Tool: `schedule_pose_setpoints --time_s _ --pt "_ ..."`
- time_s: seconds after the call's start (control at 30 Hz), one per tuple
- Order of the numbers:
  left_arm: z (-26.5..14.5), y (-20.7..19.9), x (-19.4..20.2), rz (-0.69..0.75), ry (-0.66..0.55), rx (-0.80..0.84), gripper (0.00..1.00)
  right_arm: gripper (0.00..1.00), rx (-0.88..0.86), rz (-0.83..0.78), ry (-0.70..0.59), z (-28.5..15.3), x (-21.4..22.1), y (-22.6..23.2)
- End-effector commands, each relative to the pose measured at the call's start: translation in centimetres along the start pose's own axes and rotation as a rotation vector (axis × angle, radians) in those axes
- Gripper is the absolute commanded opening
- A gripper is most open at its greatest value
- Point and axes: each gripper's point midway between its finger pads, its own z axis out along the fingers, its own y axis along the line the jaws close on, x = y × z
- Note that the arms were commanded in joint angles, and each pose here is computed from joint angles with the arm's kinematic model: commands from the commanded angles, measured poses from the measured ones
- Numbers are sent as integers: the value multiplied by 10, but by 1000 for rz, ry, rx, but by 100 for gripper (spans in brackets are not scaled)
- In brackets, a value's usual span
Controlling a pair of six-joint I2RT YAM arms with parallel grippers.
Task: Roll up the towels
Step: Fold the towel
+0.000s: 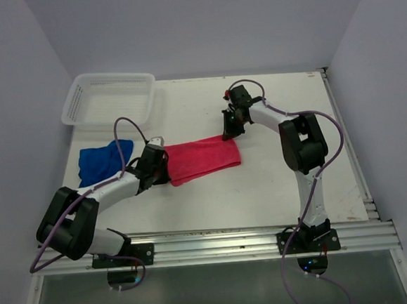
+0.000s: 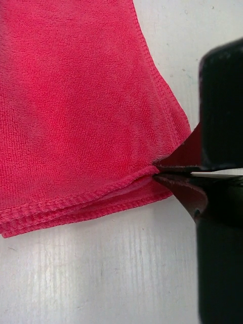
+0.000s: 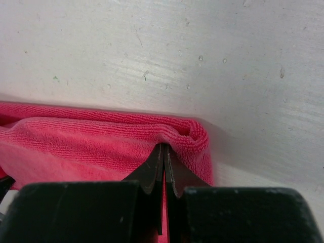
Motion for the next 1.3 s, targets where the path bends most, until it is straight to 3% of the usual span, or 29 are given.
schedule_pose_setpoints --time_s 0.0,0.77,0.87,1.0,1.13,1.27 --pt "0 7 8 -4 6 -27 0 0 33 12 -44 5 -15 -6" --pt "-21 4 36 -79 -23 25 0 0 46 1 -47 6 -16 -14" --pt "-22 4 40 -83 -20 35 4 0 6 -6 -52 4 -19 -5" --pt "-25 0 37 -81 -37 59 19 6 -89 -31 -83 -16 -29 19" --pt "-29 -12 17 -68 -82 95 40 15 -167 -66 -79 -40 -34 39" --pt "-38 -21 -6 -56 -121 93 63 30 -194 -88 -127 -74 -41 51"
